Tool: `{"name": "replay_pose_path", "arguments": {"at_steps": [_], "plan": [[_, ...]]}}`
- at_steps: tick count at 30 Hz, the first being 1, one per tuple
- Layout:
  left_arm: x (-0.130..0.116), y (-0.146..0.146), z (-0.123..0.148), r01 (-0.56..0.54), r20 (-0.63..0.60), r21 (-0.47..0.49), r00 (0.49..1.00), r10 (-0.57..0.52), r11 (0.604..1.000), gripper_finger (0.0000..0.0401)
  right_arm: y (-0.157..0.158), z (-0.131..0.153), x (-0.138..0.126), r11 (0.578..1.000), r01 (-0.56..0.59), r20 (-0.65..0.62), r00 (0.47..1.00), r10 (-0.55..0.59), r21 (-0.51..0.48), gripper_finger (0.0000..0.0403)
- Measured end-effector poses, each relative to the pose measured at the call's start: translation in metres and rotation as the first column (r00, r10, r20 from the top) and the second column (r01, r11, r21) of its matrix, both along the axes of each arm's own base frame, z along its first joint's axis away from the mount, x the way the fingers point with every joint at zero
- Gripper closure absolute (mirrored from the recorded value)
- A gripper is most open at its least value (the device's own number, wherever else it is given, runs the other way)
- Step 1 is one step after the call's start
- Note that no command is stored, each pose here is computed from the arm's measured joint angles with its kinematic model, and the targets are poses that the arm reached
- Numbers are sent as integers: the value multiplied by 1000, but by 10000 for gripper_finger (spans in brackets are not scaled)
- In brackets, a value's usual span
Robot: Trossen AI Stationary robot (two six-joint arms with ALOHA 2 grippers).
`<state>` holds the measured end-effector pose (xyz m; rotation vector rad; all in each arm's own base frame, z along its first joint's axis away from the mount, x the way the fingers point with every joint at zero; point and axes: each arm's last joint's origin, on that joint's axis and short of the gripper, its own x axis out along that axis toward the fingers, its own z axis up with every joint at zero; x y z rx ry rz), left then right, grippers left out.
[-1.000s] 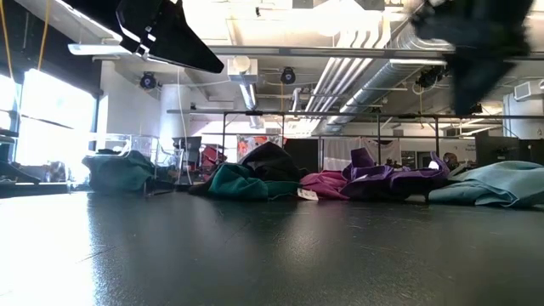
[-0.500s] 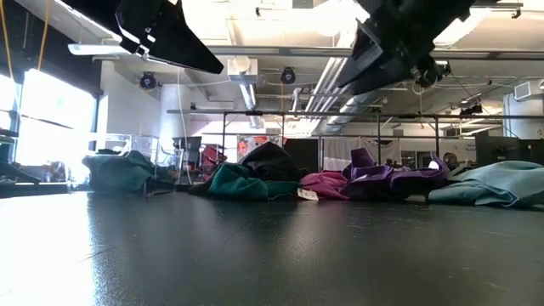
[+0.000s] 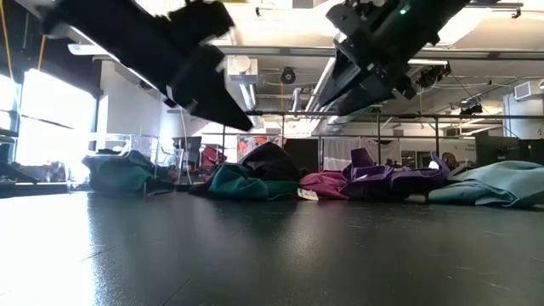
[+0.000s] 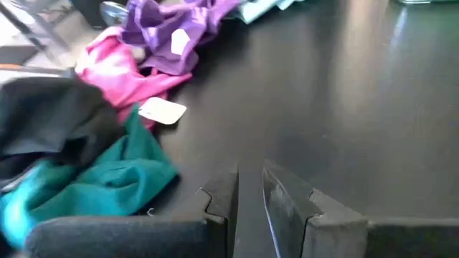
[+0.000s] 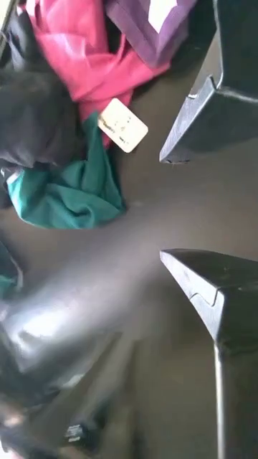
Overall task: Sort towels by color in basket
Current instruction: Put the black towel into the top transparent bin
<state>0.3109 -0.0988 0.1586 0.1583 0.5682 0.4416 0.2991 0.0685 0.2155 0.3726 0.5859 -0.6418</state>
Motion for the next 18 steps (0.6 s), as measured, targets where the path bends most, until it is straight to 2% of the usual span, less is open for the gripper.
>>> {"name": "replay_pose_path", "arguments": {"at_steps": [5,12,15,18], "plan": [[14,19,-1,33,25,-20,999,-32,999,348,-5,-2,-1,1000,3,-36,999,-2,14,196],[20,67,19,-162,110,47,982,156,986,338,-5,-5,-1,1000,9,-49,999,-8,16,196],[21,92,24,-192,107,34,976,188,981,321,-4,-12,2,1000,1,-73,997,-1,0,196],[22,120,24,-195,102,-23,975,197,980,292,-2,-25,6,1000,1,-116,993,-2,-14,196]]}}
